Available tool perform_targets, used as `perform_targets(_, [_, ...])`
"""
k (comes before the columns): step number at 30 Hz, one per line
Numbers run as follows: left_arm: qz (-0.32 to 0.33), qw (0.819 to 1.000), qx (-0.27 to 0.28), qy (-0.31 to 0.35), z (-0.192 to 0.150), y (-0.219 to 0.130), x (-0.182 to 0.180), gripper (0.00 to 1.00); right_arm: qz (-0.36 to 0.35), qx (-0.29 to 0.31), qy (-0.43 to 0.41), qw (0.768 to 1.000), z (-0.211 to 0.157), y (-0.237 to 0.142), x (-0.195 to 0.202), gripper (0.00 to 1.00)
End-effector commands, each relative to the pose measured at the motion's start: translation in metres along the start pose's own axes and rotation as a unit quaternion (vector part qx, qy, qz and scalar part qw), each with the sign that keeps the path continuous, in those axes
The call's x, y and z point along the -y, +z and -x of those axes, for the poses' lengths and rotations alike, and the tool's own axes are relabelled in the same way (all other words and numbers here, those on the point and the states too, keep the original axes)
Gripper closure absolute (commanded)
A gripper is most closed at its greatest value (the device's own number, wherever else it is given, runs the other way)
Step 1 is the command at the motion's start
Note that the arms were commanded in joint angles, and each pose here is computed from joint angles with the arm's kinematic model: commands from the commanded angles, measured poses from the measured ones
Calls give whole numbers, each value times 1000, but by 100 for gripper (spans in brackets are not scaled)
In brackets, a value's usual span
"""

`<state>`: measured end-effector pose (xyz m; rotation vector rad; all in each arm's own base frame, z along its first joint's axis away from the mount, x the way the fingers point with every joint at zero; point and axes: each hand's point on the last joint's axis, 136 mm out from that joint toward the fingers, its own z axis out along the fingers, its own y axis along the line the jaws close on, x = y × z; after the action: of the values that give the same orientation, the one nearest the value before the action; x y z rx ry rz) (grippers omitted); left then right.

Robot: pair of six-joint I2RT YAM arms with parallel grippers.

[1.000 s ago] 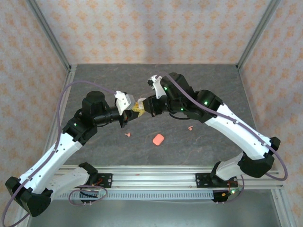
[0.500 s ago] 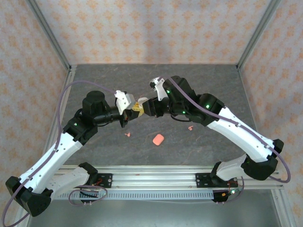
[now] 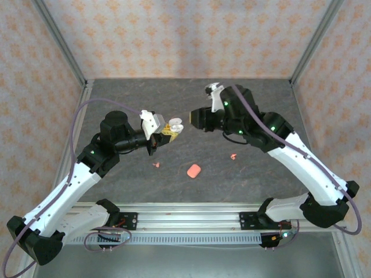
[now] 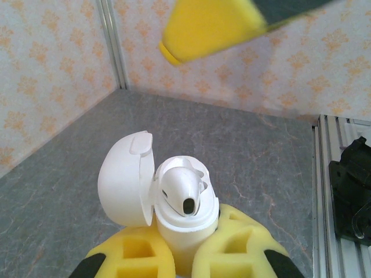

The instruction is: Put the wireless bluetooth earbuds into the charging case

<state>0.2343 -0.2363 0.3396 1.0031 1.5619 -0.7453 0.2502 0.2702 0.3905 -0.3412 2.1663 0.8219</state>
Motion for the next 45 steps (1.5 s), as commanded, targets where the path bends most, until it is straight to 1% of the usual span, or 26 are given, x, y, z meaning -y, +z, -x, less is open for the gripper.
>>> perform_targets(1, [-2, 1000, 18, 7, 5, -4, 5, 100, -84, 0, 74, 994, -3, -5, 52, 65])
perform_targets(3, [2, 1000, 16, 3, 1, -4, 5, 100, -147, -19, 115, 982, -14, -1, 91, 64])
perform_targets(6, [5, 1000, 10, -5, -8, -5, 5, 100, -191, -53, 164, 966, -34, 11, 136, 64])
perform_targets(10, [8, 1000, 7, -22, -22, -3, 6, 100, -205, -85, 236, 946, -63, 38, 186, 64])
perform_targets(14, [10, 999, 8, -39, -33, 0, 5, 100, -230, -114, 290, 922, -89, 62, 236, 64])
perform_targets(17, [8, 999, 5, -48, -39, 5, 4, 100, -257, -128, 325, 901, -104, 77, 275, 64])
perform_targets(20, [6, 998, 0, -59, -46, 11, 2, 100, -270, -143, 353, 884, -114, 93, 305, 64])
perform_targets(23, [7, 998, -3, -63, -50, 13, 1, 100, -283, -155, 365, 873, -121, 109, 327, 64])
perform_targets(29, [19, 998, -5, -60, -56, 15, -3, 100, -327, -186, 355, 856, -124, 132, 366, 62])
perform_targets(37, [19, 998, -13, -58, -60, 19, -6, 100, -351, -204, 351, 844, -123, 149, 391, 59])
perform_targets(45, [22, 998, -18, -61, -64, 23, -8, 100, -363, -218, 348, 837, -132, 155, 404, 59])
